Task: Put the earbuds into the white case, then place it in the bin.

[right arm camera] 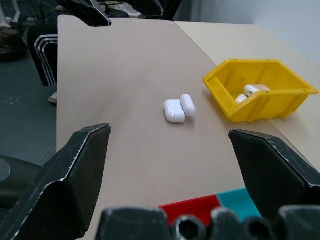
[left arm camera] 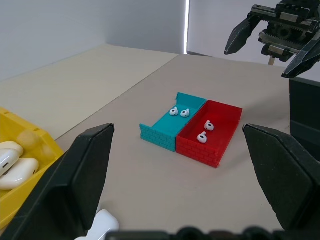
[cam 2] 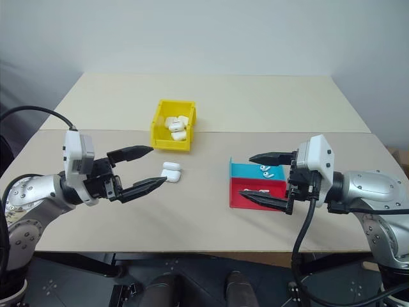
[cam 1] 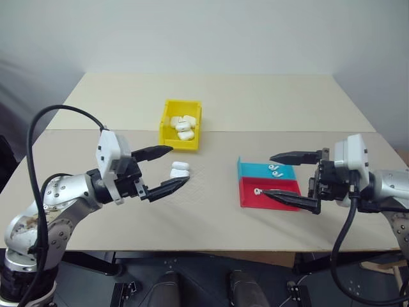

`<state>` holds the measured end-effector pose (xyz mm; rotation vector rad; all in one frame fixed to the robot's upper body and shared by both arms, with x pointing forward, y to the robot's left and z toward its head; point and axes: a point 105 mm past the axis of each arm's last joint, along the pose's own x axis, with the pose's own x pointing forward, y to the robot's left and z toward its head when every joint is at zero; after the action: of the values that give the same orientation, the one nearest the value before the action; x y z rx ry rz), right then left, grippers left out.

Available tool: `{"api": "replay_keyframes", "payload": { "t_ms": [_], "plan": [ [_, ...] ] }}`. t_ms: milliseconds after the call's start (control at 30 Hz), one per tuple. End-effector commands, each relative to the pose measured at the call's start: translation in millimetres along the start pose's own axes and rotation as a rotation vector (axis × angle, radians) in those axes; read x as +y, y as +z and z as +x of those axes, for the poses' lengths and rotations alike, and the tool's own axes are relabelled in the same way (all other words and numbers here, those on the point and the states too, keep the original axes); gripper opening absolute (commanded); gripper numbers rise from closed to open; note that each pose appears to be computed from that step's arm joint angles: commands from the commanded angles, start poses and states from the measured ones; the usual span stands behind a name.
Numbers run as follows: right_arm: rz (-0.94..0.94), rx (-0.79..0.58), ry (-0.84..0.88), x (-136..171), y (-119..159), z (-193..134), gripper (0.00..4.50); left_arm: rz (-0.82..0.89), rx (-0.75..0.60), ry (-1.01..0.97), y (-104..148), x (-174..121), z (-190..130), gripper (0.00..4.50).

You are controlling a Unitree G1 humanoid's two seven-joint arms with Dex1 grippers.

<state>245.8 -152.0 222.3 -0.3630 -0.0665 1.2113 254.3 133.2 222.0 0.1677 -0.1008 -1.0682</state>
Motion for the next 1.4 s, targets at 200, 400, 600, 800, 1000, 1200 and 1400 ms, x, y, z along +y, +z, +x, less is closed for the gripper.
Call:
{"api": "replay_keyframes", "payload": {
  "t_ms": [200, 400, 600, 800, 1000, 1200, 1400],
  "plan": [
    [-0.059, -0.014, -0.035, -2.6, 7.8, -3.0, 4.43, 0.054, 0.0, 0.014, 8.1, 2.1, 0.0, 4.5],
    [-0.064, -0.01, -0.058, -5.9, 7.8, -3.2, 4.43, 0.051, -0.014, 0.036, 13.6, 7.6, -0.1, 4.5],
    [-0.069, 0.011, -0.088, -14.8, 9.8, -3.6, 4.43, 0.055, -0.008, 0.149, 18.9, 21.2, 0.0, 4.5],
    [-0.073, 0.039, -0.138, -20.0, 12.9, -4.2, 4.43, 0.016, 0.034, 0.219, 14.7, 30.0, 3.5, 4.5],
    [-0.041, 0.03, -0.185, -14.2, 10.8, -1.1, 4.43, -0.084, 0.449, 0.308, -20.7, 54.6, 9.7, 4.5],
    [-0.024, 0.025, -0.209, -9.3, 8.9, 3.2, 4.43, -0.248, 0.704, 0.407, -39.2, 71.2, 17.7, 4.5],
    [-0.019, 0.012, -0.222, -3.9, 7.7, 6.6, 4.43, -0.238, 0.869, 0.333, -53.0, 57.3, 41.3, 4.5]
  ]
}}
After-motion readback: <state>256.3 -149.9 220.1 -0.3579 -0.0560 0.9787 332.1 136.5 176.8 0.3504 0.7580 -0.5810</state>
